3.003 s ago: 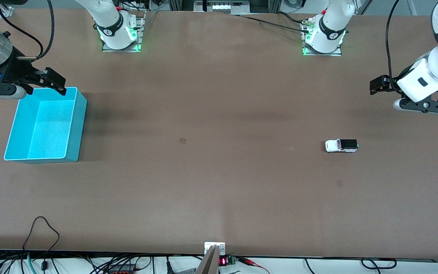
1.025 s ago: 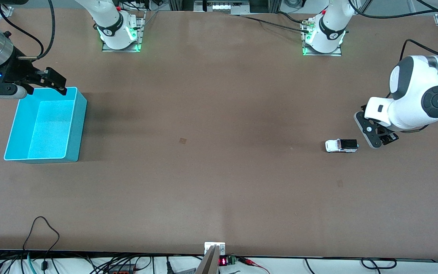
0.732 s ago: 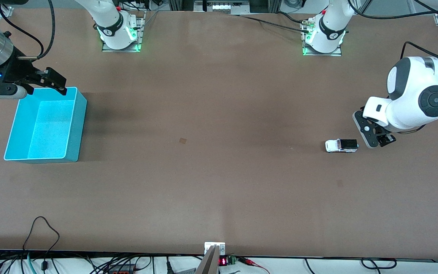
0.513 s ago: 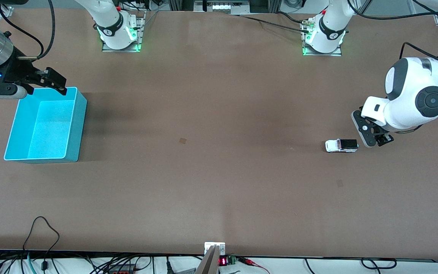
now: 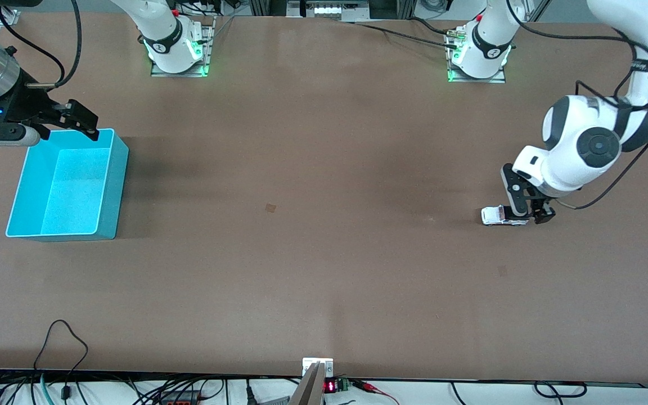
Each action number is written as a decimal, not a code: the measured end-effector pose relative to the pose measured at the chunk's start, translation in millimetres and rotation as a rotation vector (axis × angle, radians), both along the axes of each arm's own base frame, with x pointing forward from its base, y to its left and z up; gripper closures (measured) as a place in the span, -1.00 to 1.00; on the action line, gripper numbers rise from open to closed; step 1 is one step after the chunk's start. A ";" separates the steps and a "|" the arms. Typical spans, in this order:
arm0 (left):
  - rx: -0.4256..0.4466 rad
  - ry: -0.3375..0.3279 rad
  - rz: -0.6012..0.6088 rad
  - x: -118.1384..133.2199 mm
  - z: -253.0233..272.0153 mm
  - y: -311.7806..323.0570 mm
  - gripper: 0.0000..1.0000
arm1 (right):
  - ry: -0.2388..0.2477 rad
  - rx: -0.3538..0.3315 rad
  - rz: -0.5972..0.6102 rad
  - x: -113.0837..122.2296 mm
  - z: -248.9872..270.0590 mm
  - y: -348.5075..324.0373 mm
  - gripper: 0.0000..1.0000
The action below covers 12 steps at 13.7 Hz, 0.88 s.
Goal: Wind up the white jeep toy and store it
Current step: 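Lower the open left gripper over the white toy jeep, then close the left gripper on the white toy jeep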
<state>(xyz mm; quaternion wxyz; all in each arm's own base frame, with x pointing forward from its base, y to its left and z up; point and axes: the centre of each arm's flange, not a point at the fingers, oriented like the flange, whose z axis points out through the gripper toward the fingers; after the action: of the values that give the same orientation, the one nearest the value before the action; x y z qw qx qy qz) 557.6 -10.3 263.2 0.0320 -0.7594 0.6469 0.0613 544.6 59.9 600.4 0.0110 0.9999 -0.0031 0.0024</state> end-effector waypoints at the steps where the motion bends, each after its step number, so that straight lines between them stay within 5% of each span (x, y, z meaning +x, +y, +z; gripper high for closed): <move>1: -0.003 0.001 -0.024 -0.6 -14.4 -0.1 -1.00 | 0.000 0.000 0.000 0.0 0.0 0.0 -1.00; 10: -0.038 -0.048 -0.103 5.6 -61.4 23.3 -1.00 | 0.000 0.000 0.000 0.0 0.0 0.0 -1.00; 12: -0.040 -0.047 -0.106 5.0 -66.2 22.8 -0.87 | 0.000 0.000 0.000 0.0 0.0 0.0 -1.00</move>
<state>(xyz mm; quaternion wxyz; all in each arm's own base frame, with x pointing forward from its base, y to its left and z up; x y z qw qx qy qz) 562.6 12.6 197.0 0.0350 -0.7258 0.6865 0.0286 544.6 59.8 600.4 0.0110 0.9999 -0.0032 0.0024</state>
